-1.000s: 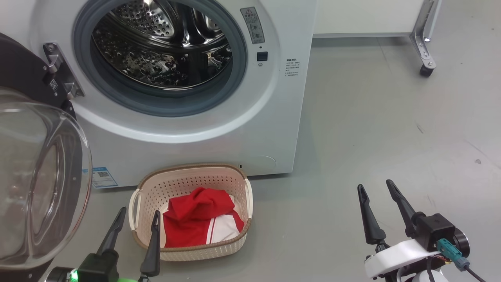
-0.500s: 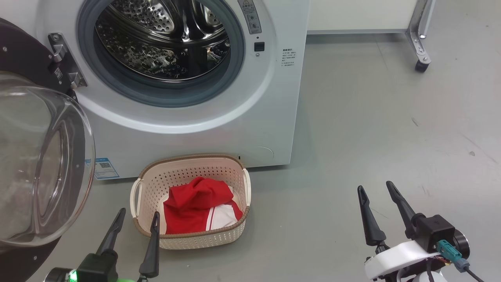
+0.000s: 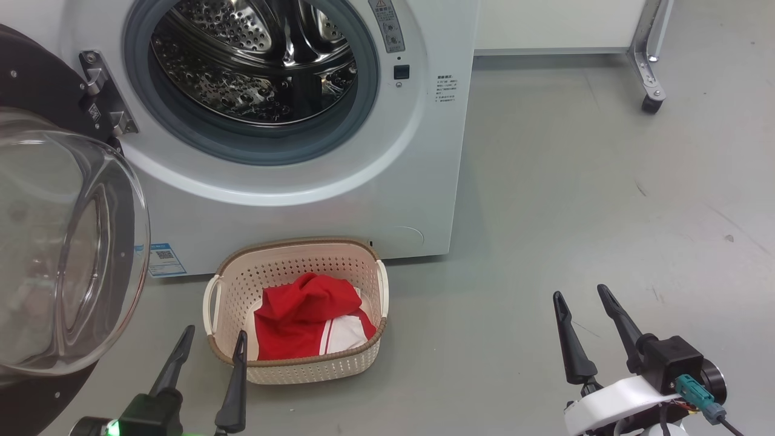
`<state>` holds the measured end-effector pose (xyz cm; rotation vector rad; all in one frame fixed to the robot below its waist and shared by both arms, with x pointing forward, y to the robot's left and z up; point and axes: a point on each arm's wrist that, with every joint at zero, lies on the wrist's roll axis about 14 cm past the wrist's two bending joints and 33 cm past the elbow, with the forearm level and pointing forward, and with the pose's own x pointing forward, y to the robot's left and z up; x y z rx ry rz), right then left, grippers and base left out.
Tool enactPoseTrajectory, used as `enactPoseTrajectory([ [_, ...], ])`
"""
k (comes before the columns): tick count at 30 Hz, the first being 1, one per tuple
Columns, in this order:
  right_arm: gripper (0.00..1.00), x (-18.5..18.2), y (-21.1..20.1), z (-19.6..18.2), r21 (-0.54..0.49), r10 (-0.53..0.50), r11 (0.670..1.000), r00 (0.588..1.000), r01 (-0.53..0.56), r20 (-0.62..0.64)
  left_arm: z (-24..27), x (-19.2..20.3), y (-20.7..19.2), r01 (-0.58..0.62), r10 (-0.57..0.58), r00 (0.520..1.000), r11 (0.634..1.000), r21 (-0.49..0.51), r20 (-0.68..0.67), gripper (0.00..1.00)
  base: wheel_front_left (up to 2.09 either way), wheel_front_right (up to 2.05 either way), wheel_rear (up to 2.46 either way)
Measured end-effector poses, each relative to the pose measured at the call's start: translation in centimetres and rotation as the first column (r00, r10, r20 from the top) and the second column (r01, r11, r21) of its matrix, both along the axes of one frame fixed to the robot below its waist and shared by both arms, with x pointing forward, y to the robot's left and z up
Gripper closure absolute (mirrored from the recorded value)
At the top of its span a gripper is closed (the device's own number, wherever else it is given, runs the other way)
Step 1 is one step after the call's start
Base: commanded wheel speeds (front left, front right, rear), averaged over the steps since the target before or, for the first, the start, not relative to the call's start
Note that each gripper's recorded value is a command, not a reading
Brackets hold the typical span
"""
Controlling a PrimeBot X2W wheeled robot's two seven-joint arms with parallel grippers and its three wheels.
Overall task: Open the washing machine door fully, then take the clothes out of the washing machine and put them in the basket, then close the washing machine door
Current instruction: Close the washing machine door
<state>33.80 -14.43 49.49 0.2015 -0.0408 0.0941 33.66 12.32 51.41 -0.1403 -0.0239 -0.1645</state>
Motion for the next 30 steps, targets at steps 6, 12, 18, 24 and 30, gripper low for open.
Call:
enactPoseTrajectory([
  [6,0.0,0.0,0.0,0.0,0.0,0.001,1.0,1.0,-0.001,0.001,0.0,-0.1,0.0,0.001,-0.001,1.0,1.0,0.001,-0.003,0.0,0.0,0.0,0.0],
  [12,0.0,0.0,0.1,0.0,0.0,0.002,1.0,1.0,-0.002,-0.001,0.2,-0.1,0.0,0.001,-0.001,1.0,1.0,-0.001,0.003,0.0,0.0,0.0,0.0],
  [18,0.0,0.3,-0.1,0.0,0.0,-0.002,1.0,1.0,0.002,-0.001,0.1,-0.4,0.0,-0.002,0.002,1.0,1.0,-0.002,-0.008,0.0,0.0,0.0,0.0],
  [24,0.0,0.9,0.9,0.0,0.0,0.029,1.0,1.0,-0.029,0.001,0.0,-0.9,1.1,-0.043,0.043,0.999,0.999,-0.001,-0.011,0.0,0.0,0.0,0.0],
  [30,0.0,1.7,3.4,0.0,0.0,0.109,0.994,0.994,-0.109,0.0,-0.1,-1.9,4.2,-0.159,0.159,0.987,0.987,0.005,-0.015,0.0,0.0,0.0,0.0],
])
